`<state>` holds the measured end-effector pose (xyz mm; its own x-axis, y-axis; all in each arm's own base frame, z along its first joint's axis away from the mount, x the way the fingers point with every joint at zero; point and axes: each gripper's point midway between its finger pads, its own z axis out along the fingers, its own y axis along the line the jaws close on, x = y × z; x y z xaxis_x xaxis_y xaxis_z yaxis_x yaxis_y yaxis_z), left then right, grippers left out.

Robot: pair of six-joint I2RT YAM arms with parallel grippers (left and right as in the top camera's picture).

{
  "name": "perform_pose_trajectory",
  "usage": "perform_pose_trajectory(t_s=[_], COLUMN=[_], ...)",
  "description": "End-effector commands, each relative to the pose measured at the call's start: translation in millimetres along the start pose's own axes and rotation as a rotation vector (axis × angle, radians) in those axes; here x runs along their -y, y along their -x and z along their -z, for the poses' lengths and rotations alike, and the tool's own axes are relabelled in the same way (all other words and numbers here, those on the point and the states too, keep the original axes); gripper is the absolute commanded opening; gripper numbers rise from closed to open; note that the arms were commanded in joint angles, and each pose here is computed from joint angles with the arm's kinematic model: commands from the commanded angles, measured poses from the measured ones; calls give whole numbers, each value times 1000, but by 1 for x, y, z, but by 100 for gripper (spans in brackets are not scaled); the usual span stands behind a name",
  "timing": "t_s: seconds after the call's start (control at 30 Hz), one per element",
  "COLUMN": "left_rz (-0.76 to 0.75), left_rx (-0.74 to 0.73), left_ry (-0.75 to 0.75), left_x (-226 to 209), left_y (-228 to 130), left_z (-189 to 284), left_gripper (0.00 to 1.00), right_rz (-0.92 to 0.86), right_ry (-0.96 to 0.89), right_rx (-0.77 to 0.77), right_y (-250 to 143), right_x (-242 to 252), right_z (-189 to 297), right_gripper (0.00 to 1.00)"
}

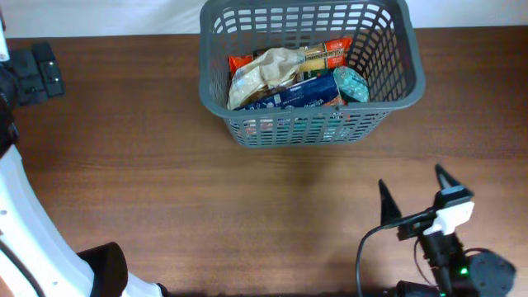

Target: Pack container

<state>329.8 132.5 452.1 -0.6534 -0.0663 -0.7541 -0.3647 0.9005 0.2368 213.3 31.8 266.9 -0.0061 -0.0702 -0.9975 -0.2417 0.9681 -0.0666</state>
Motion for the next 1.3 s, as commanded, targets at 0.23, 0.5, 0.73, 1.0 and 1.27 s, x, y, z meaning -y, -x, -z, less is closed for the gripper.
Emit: perform_pose_trajectory(t_s=[0.23, 0.5, 0.73, 1.0, 1.27], left_rz=[12, 12, 12, 12, 11], left_rx=[-6, -6, -6, -6, -6], left_ry=[1, 1, 1, 1, 1], left_x=[-1, -1, -1, -1, -1], left_y=[-1, -1, -1, -1, -1], left_z=[-1, -1, -1, -1, -1], left_gripper=[99, 99, 99, 99, 99], right_rz=[-23, -27, -46, -57, -57], right_ry=[-53, -138, -132, -129, -129], right_rx=[-55, -95, -163, -201, -201], right_y=[-52, -72, -106, -124, -124], right_x=[4, 18, 17, 17, 17], right_z=[-8, -10, -15, -17, -17], right_gripper=[99, 99, 99, 99, 99])
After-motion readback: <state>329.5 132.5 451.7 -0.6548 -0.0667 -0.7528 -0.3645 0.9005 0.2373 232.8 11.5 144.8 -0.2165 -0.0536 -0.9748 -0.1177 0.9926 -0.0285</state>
